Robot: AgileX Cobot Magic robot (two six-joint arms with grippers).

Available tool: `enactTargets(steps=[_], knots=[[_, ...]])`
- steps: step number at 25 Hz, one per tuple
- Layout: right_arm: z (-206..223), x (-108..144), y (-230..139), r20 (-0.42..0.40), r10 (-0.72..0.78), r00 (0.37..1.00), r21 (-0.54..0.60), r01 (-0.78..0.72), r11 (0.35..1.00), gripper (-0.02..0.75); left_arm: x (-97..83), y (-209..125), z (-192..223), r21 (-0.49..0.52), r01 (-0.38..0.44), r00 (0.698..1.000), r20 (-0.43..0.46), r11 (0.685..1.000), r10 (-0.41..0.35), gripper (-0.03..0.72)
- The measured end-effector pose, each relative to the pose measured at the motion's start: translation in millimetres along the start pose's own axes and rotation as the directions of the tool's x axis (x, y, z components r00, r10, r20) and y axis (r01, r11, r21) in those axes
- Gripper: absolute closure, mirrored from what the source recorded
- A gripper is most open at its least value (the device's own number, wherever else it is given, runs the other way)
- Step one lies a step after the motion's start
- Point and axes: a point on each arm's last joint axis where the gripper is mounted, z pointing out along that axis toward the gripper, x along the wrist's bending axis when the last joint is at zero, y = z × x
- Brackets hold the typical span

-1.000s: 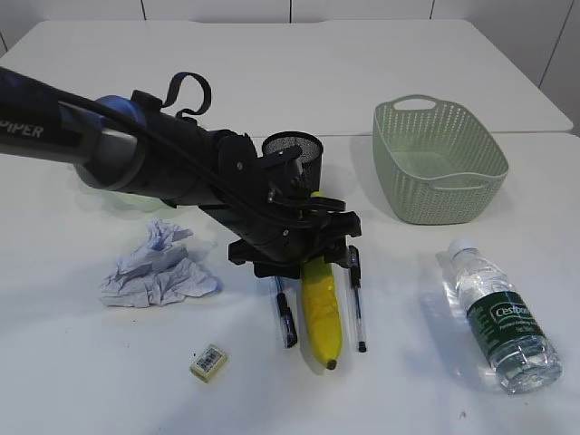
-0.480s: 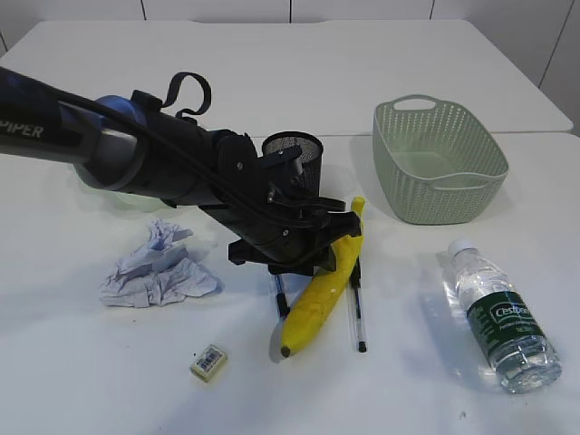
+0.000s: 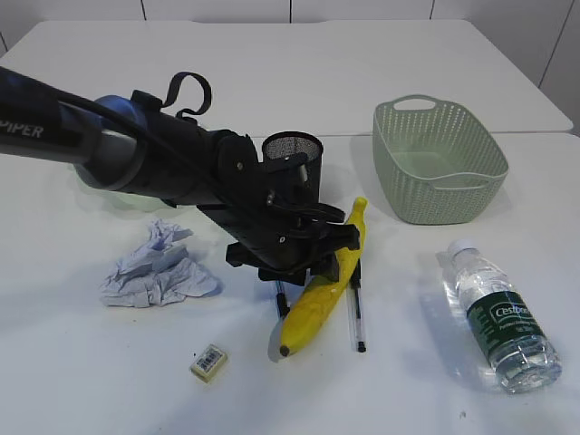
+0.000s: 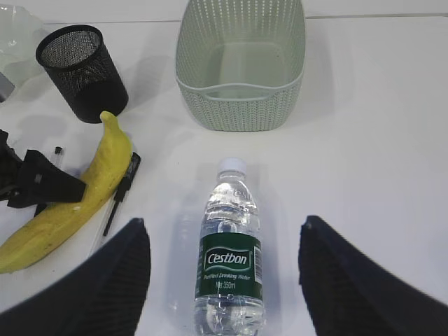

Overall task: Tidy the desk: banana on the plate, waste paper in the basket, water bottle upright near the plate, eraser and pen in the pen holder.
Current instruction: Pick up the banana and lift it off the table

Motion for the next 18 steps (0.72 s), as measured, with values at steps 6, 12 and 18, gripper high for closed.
enactTargets(steps=[6,12,18], knots=[[0,0,0,0.0,0.0,1.0,0.0,0.0,1.0,0.242,1.7,-6,0,0.069,-0.181,0.983,-0.006,0.981,0.182,0.278],[0,0,0,0.0,0.0,1.0,0.0,0.0,1.0,0.242,-4.8,1,-5,0.068,-0.308,0.951,0.005,0.949,0.309,0.276],[0,0,0,0.0,0.0,1.0,0.0,0.0,1.0,0.242,-12.8,13,-12,0.056,-0.396,0.918,-0.009,0.917,0.397,0.276]])
